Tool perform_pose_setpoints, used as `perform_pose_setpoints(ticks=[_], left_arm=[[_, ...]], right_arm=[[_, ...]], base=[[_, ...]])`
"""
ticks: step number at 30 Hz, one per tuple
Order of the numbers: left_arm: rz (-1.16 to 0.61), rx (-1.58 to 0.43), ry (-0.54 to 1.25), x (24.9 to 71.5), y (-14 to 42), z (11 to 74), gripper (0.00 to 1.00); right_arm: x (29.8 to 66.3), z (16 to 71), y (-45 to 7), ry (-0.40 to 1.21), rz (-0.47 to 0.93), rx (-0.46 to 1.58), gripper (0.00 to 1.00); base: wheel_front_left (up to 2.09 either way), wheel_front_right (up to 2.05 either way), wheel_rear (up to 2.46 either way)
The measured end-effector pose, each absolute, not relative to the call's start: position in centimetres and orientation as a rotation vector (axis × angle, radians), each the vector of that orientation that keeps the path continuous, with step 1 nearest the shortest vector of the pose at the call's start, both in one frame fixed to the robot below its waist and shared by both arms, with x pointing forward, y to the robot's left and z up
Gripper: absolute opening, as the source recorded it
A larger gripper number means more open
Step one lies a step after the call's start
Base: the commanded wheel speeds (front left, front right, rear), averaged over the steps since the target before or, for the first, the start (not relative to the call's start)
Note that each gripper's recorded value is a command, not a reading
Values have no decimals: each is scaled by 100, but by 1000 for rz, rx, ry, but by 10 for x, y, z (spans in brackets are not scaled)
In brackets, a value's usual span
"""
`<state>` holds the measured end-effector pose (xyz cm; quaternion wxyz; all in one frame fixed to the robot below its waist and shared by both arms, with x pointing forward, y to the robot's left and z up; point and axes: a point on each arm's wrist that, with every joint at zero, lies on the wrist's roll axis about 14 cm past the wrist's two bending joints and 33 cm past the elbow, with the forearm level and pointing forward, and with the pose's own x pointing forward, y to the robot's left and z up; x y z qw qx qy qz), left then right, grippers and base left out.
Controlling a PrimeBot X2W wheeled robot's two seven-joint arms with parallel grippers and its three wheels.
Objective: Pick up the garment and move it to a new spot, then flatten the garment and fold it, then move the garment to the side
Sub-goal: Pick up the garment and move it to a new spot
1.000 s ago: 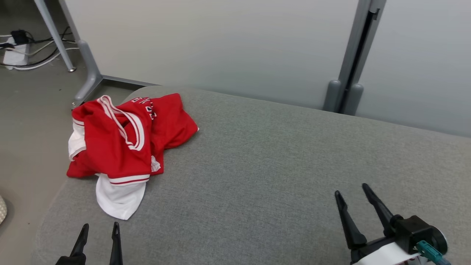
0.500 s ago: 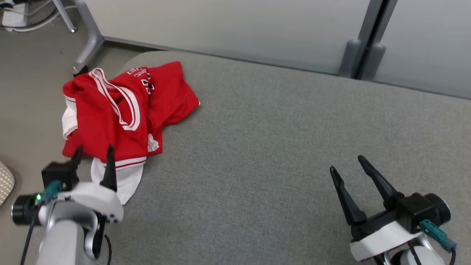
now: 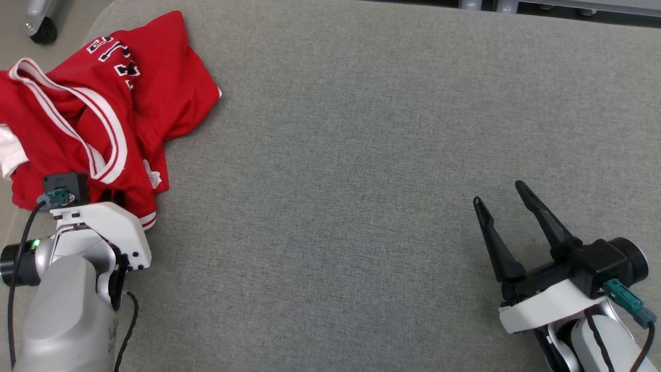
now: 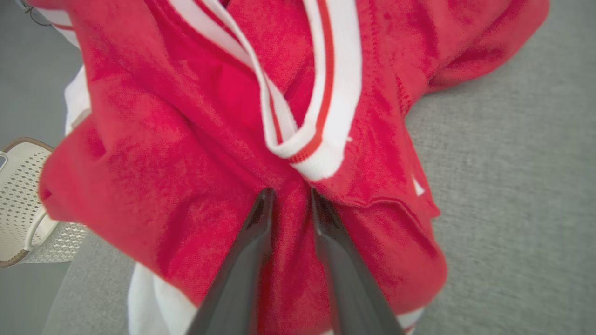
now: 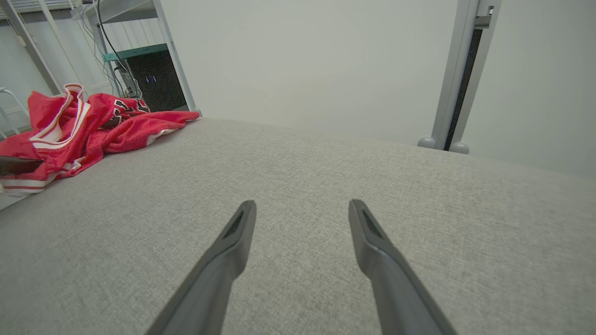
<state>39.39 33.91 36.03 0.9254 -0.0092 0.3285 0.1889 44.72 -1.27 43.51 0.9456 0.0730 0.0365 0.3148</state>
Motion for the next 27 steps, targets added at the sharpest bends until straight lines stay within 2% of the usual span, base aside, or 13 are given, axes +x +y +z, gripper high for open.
perform_pose_setpoints(ticks=[4, 9, 14, 17, 20, 27], left_arm=[[383, -4, 679, 388, 343, 358, 0], [378, 11, 507, 398, 354, 398, 0], [288, -27, 284, 423, 334, 466, 0], [203, -28, 96, 435, 316, 542, 0], [99, -38, -26, 443, 284, 598, 0], [-262, -107, -195, 446, 163, 686, 0]], right_arm=[[448, 442, -19, 60, 618, 147, 100], [440, 460, -19, 28, 601, 156, 100], [423, 473, -20, 14, 587, 161, 100], [408, 492, -13, -22, 596, 174, 100], [401, 505, -17, -55, 576, 179, 100], [388, 519, -56, -92, 447, 191, 100]], base=[[0, 0, 0], [0, 0, 0], [0, 0, 0], [0, 0, 0], [0, 0, 0], [0, 0, 0]])
